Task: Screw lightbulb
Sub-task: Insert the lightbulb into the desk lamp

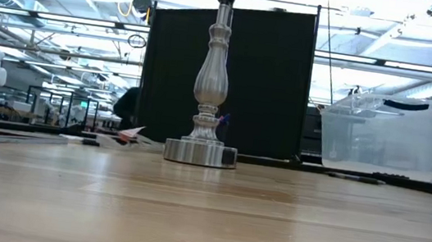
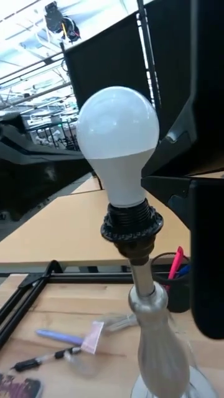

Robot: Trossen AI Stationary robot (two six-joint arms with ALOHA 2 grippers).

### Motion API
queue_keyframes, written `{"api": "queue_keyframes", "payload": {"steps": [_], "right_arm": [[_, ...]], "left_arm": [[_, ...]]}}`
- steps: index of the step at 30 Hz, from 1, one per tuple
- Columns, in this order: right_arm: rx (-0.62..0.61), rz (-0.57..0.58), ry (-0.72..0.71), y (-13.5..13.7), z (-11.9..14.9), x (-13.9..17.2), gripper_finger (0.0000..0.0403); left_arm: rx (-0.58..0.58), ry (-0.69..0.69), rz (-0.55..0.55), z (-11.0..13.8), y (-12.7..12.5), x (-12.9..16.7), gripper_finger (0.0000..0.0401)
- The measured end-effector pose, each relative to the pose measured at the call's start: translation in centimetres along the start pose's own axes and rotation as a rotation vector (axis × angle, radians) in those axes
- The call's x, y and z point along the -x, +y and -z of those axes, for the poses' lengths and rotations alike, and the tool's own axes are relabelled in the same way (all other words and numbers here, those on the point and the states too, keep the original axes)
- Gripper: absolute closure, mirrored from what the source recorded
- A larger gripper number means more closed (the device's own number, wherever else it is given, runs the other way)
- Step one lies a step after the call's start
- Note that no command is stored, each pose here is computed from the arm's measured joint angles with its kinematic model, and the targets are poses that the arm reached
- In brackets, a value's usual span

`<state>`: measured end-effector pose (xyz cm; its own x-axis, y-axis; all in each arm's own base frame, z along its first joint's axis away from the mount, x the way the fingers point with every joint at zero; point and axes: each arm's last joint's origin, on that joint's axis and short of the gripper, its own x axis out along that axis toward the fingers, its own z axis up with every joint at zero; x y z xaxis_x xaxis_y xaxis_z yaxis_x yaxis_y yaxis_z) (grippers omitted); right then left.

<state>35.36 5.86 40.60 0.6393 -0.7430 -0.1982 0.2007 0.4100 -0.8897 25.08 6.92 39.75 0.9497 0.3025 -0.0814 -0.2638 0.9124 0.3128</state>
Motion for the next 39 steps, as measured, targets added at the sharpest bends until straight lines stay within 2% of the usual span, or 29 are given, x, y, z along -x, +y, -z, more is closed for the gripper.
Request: {"api": "queue_keyframes", "payload": {"steps": [6,13,21,28,39], "right_arm": [[0.010,0.001,0.008,0.1,0.0,0.1,0.0403],[0.014,0.029,0.094,-0.9,1.5,-2.2,0.0403],[0.014,0.097,0.165,-2.9,3.0,-5.2,0.0403],[0.010,0.098,0.096,-3.9,2.9,-6.0,0.0403],[0.034,0.067,0.062,-3.2,2.3,-5.2,0.0403]], "left_arm": [[0.000,-0.015,0.016,-0.5,-0.3,0.8,0.0401],[-0.011,-0.066,0.072,-1.6,-1.4,2.1,0.0401],[-0.009,-0.106,0.197,-1.5,-2.2,1.3,0.0401],[-0.003,-0.097,0.168,-1.1,-1.5,0.7,0.0401],[0.022,-0.078,0.123,-0.6,0.0,0.5,0.0401]]}}
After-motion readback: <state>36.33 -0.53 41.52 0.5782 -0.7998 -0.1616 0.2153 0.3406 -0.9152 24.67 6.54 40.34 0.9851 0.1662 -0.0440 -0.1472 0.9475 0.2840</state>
